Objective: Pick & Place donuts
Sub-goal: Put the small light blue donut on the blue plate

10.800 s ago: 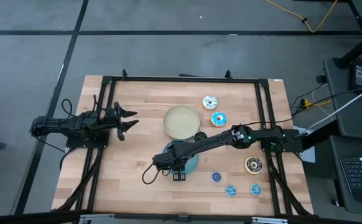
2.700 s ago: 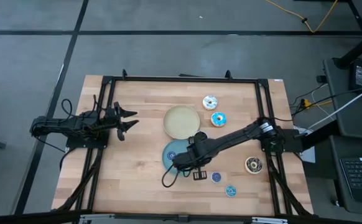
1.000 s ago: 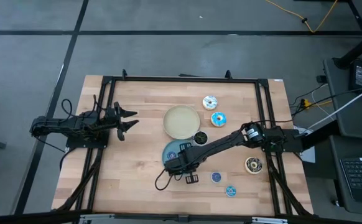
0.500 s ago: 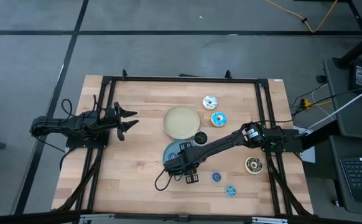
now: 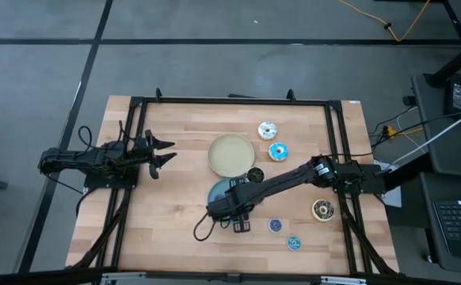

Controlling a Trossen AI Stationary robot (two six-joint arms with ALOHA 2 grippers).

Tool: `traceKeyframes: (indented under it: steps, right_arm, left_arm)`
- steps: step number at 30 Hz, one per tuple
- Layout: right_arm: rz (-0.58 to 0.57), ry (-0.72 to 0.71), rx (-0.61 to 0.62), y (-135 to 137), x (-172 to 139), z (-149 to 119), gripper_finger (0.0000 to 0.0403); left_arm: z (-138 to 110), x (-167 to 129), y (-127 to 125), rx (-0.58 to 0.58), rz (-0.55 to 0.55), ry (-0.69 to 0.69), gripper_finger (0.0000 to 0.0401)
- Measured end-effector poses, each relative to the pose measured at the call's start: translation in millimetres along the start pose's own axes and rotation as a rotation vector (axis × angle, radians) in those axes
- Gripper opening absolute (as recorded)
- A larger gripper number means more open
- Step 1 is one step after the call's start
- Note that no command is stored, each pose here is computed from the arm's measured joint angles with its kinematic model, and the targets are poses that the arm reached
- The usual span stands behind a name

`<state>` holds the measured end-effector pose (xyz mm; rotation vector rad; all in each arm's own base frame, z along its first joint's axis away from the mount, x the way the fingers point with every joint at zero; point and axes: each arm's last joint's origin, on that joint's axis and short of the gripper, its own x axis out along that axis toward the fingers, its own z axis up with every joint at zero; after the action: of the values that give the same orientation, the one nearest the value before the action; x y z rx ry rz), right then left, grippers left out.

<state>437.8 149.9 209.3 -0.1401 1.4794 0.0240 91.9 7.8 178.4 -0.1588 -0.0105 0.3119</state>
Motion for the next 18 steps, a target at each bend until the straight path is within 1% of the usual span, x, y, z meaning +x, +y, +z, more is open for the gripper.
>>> traceKeyframes:
  steps: [8,14,18]
  right_arm:
    - [0.009,-0.019,0.283,-1,-21,2,0.0183]
    - [0.021,-0.026,0.523,7,-26,0,0.0183]
    - [0.035,-0.043,0.623,14,-31,-3,0.0183]
  left_arm:
    - [0,0,0,0.0,0.0,-0.001,0.0196]
    - [0,0,0,0.0,0.0,0.0,0.0196]
    - [0,0,0,0.0,0.0,0.0,0.0196]
